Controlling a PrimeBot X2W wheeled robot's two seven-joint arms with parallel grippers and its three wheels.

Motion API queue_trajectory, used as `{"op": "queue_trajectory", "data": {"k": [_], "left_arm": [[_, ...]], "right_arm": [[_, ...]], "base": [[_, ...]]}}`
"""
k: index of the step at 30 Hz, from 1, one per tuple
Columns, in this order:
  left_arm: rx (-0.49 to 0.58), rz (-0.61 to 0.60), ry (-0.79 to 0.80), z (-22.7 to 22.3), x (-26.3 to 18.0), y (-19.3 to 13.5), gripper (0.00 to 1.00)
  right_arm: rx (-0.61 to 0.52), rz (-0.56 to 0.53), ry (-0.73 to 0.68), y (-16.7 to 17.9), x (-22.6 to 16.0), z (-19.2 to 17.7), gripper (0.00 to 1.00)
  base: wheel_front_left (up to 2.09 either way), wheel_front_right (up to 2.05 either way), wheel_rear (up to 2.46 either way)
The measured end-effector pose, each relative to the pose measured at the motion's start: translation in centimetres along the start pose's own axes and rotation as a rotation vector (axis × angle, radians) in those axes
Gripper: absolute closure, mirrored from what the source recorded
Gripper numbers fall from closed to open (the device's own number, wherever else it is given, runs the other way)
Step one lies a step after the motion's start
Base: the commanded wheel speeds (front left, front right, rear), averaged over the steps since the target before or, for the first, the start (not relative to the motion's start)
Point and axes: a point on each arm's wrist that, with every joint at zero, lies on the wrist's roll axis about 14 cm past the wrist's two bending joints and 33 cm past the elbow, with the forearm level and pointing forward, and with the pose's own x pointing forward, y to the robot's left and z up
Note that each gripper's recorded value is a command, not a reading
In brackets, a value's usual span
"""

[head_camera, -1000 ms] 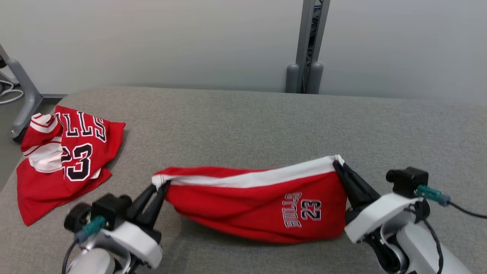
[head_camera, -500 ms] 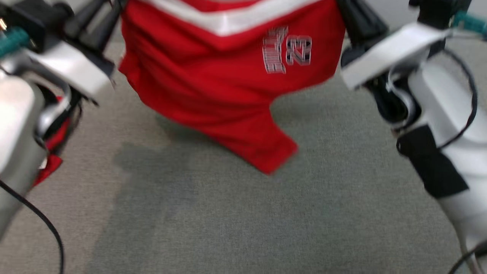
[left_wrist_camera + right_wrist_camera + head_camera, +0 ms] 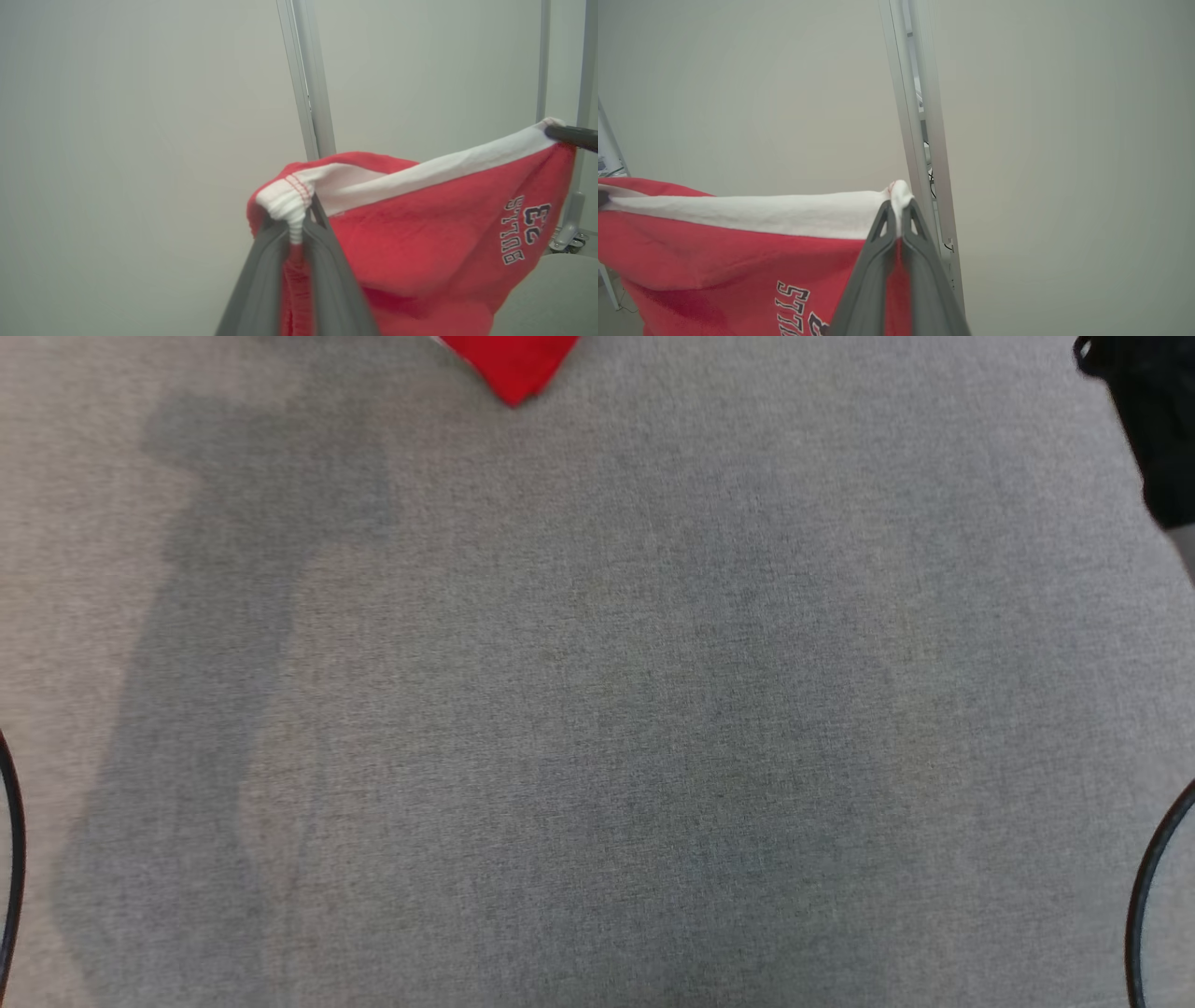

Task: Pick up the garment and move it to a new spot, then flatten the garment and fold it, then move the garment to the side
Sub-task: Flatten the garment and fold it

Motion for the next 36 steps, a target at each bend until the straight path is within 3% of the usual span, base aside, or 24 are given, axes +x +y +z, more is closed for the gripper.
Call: {"op": "queue_trajectory", "data": {"k": [5,9,16,26,36], "left_arm": [[-0.053,0.029,-0.033,-2.1,2.4,0.7,1.00],[-0.084,0.025,-0.020,-5.1,3.4,0.2,1.00],[-0.133,0.017,0.085,-12.1,2.1,-0.3,1.00],[-0.206,-0.017,0.090,-13.0,-1.3,-2.1,1.00],[-0.324,0.063,0.058,-10.7,-9.5,-4.2,1.00]], "right_arm": [[-0.076,-0.038,-0.013,-2.2,1.4,0.1,1.00],[-0.128,0.005,-0.056,-1.7,2.7,0.3,1.00],[-0.099,0.031,0.037,-1.5,1.7,-6.8,1.00],[0.020,0.078,0.039,0.7,-1.5,-8.4,1.00],[0.165,0.062,0.071,1.8,-9.2,-8.2,1.00]], "base": [[0.00,0.00,0.00],[0.00,0.00,0.00],[0.00,0.00,0.00],[0.00,0.00,0.00],[0.00,0.00,0.00]]}}
